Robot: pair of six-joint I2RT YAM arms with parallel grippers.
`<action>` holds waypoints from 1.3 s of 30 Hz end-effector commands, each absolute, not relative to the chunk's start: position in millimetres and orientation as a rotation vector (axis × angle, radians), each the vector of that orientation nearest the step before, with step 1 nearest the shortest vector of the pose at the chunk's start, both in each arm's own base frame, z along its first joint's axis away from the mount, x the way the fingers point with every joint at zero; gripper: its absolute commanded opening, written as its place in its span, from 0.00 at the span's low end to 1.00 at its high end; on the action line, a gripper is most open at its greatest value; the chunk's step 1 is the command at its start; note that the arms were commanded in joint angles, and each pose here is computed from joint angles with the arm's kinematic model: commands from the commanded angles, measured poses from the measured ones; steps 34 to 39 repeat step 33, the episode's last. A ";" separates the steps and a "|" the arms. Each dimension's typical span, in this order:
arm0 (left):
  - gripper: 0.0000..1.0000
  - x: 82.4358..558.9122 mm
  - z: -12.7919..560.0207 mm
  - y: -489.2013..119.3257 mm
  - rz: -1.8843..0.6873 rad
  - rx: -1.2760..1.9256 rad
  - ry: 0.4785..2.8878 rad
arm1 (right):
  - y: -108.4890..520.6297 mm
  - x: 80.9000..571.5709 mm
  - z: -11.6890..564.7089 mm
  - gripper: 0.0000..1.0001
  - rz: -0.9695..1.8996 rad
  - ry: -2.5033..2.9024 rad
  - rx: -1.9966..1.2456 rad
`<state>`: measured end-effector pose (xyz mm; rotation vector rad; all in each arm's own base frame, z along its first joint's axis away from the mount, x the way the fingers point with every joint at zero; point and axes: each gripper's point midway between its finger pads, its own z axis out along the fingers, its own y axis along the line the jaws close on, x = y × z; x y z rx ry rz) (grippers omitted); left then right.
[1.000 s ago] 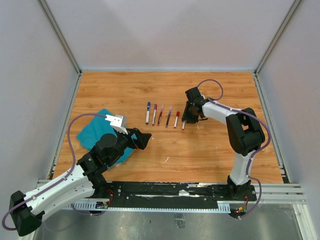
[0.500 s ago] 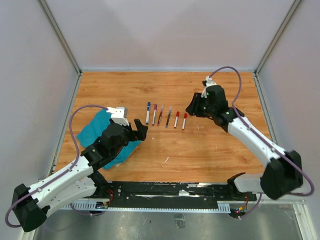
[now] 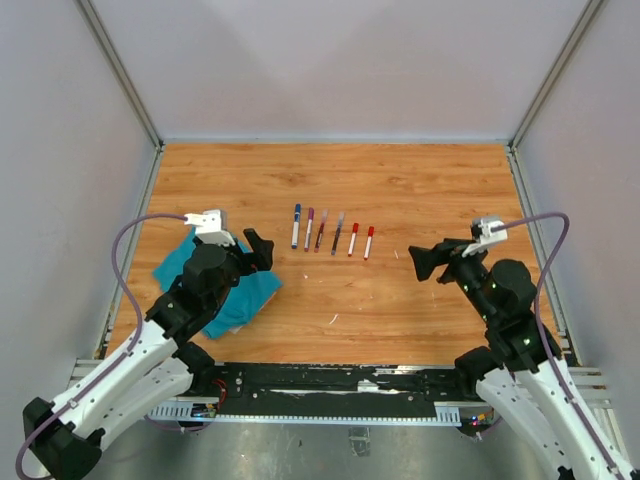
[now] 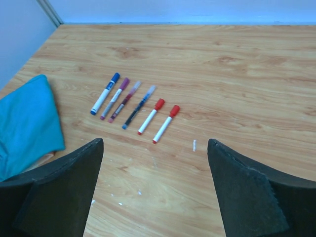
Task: Insert the pens into the pen caps
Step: Reset both arms
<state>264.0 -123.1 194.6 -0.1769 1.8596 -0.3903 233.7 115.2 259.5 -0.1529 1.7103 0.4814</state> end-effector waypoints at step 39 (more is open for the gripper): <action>1.00 245.6 216.6 -98.0 -0.428 -0.247 1.708 | 57.3 208.8 218.7 0.99 0.343 1.624 0.100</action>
